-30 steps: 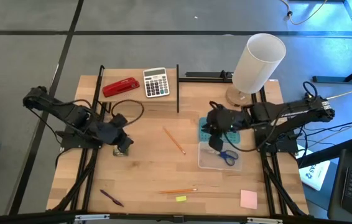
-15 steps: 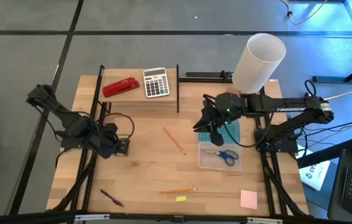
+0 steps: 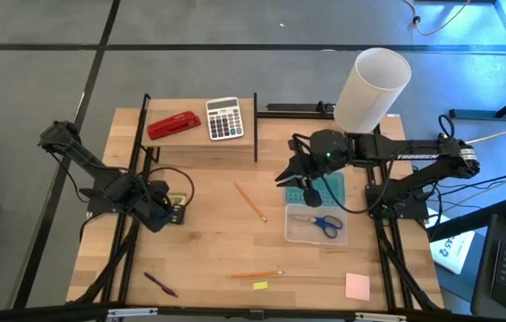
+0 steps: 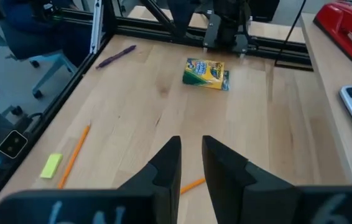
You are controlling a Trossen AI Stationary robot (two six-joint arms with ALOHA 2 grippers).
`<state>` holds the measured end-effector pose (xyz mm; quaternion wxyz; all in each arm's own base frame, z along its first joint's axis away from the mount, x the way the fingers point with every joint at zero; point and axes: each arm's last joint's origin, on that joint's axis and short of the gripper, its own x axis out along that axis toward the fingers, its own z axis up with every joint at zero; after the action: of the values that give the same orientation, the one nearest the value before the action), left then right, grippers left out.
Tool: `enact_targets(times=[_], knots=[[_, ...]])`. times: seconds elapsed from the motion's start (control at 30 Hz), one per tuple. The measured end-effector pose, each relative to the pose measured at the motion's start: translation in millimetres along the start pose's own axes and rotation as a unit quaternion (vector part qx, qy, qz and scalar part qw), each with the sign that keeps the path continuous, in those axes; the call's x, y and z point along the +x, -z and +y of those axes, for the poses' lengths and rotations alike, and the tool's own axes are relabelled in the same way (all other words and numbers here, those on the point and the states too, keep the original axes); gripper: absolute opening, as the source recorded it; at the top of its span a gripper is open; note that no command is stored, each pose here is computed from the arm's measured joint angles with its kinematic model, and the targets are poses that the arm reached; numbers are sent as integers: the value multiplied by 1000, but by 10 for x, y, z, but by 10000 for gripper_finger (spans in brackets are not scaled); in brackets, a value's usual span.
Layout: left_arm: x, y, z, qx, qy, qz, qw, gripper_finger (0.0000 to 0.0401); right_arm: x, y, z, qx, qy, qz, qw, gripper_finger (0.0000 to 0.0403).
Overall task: Pack school essentials
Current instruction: Put the yellow crayon box into the blue supply box
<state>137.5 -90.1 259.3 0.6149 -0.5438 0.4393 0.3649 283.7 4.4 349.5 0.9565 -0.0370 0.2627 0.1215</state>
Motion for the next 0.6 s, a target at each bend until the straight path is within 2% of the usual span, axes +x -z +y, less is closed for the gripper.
enact_targets(times=[0.2, 0.6], knots=[[0, -13, -6, 13, 10, -23, 1000, 0, 0, 1, 0, 2, 0, 0, 1000, 68], [0, -14, -4, 14, 9, -23, 1000, 0, 1, 1, 1, 2, 0, 0, 1000, 68]])
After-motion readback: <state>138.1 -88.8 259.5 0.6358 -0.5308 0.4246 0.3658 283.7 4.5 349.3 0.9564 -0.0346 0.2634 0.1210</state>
